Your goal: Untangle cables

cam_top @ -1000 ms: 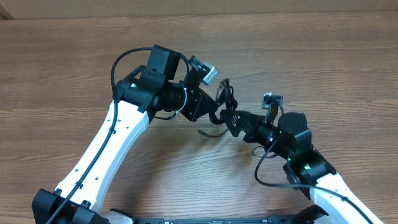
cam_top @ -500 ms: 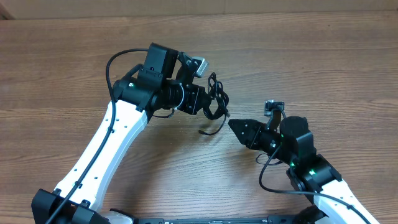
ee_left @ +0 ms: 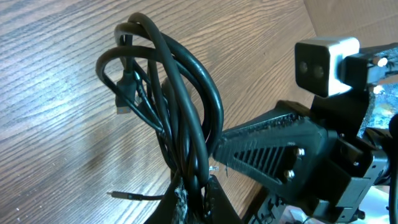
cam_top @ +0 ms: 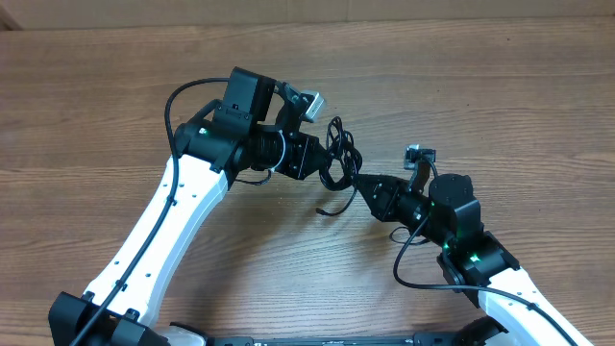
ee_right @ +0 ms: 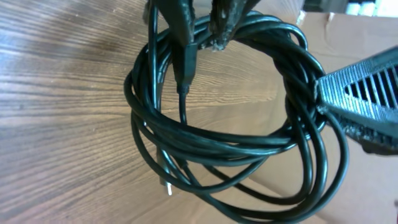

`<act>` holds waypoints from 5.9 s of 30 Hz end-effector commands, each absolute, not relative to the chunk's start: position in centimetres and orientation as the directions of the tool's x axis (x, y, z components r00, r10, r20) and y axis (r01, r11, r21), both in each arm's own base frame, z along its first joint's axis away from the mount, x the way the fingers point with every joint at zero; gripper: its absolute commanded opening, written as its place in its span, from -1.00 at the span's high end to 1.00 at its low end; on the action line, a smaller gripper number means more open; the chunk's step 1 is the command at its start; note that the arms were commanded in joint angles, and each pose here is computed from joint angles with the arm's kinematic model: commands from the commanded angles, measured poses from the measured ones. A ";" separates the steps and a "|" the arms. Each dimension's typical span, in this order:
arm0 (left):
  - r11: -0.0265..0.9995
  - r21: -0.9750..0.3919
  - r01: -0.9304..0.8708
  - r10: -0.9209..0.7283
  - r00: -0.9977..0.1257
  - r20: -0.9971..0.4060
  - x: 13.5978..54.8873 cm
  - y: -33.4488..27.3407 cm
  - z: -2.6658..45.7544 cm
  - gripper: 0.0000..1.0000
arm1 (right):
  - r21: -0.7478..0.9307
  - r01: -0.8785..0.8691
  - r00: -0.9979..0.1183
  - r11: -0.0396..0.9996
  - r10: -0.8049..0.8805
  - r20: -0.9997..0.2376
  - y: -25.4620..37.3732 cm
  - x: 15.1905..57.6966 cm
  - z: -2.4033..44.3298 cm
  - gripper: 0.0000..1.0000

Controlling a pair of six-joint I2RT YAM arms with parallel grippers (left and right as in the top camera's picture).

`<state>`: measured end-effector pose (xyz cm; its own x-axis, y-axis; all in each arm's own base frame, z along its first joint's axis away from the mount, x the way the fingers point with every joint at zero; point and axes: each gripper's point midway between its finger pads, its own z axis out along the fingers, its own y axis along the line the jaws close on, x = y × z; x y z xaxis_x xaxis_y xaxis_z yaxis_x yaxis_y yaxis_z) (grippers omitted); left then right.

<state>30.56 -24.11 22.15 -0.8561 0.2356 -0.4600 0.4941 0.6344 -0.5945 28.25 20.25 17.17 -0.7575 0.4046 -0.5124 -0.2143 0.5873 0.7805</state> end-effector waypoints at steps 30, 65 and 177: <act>0.424 -0.704 0.569 0.254 -0.821 -0.511 27.9 -28.0 26.5 0.91 | 0.775 -0.266 -0.709 0.573 0.428 -0.560 21.0 30.5 17.8 0.67; 0.612 -0.720 -0.326 -0.514 -0.856 -0.050 35.7 -19.3 23.1 0.91 | 0.733 -0.235 -0.871 0.638 0.196 -0.450 25.0 24.2 12.2 -0.36; -0.093 -0.802 0.590 0.384 -0.722 -0.576 19.8 -29.0 31.6 0.91 | 0.629 -0.420 -0.620 0.654 0.298 -0.725 24.9 26.2 19.6 0.93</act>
